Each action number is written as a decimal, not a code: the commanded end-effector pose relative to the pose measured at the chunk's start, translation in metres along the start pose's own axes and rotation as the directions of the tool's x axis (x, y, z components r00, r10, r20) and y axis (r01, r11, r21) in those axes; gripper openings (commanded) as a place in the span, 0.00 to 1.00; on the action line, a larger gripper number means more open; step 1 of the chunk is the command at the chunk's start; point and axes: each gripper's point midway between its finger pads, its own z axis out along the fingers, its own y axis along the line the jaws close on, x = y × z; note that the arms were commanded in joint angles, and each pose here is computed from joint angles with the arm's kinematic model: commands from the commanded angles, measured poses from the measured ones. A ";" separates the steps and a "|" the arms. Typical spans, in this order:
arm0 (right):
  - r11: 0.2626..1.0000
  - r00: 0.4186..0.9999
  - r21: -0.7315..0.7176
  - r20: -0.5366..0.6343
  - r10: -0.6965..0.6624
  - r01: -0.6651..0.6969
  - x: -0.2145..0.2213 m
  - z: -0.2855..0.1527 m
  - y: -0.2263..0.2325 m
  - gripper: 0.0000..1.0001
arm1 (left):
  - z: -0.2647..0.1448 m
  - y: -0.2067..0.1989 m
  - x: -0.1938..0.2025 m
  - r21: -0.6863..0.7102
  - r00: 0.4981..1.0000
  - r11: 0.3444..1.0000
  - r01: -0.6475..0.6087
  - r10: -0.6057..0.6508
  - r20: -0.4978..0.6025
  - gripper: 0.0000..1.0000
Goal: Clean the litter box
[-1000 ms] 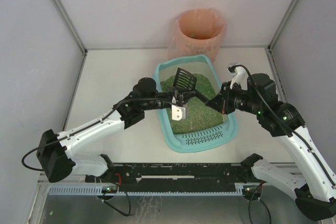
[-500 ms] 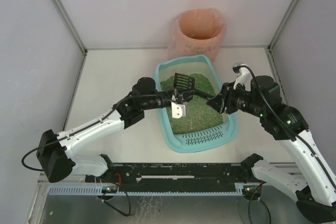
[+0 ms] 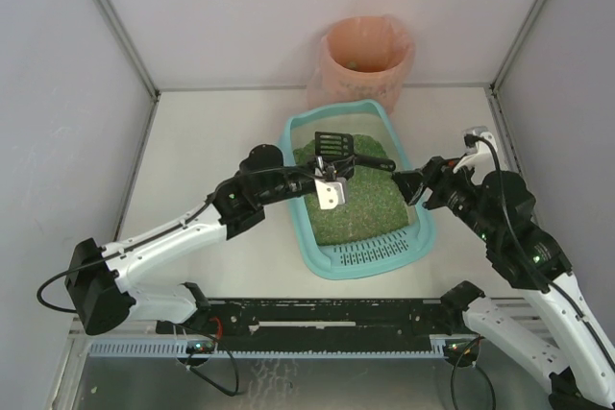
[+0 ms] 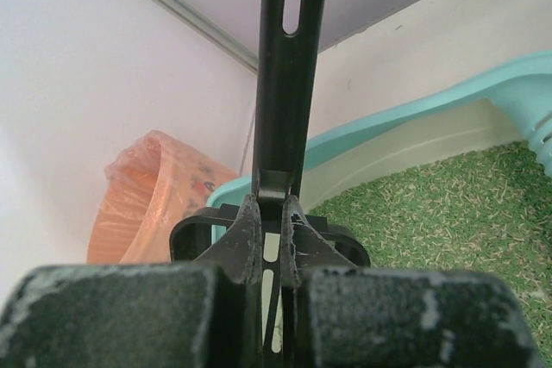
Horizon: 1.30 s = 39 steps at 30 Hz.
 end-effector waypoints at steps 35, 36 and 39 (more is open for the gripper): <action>0.966 0.958 -0.226 0.228 0.174 -0.122 -0.048 0.033 0.040 0.63 | 0.004 0.006 -0.021 -0.091 0.992 0.990 0.107 -0.101 0.074 0.00; 0.968 0.960 -0.219 0.217 0.175 -0.127 -0.046 0.036 0.039 0.63 | 0.004 0.007 -0.021 -0.091 0.992 0.990 0.108 -0.101 0.076 0.00; 0.970 0.968 -0.202 0.182 0.173 -0.136 -0.038 0.046 0.037 0.60 | 0.006 0.007 -0.022 -0.088 0.992 0.991 0.105 -0.098 0.076 0.00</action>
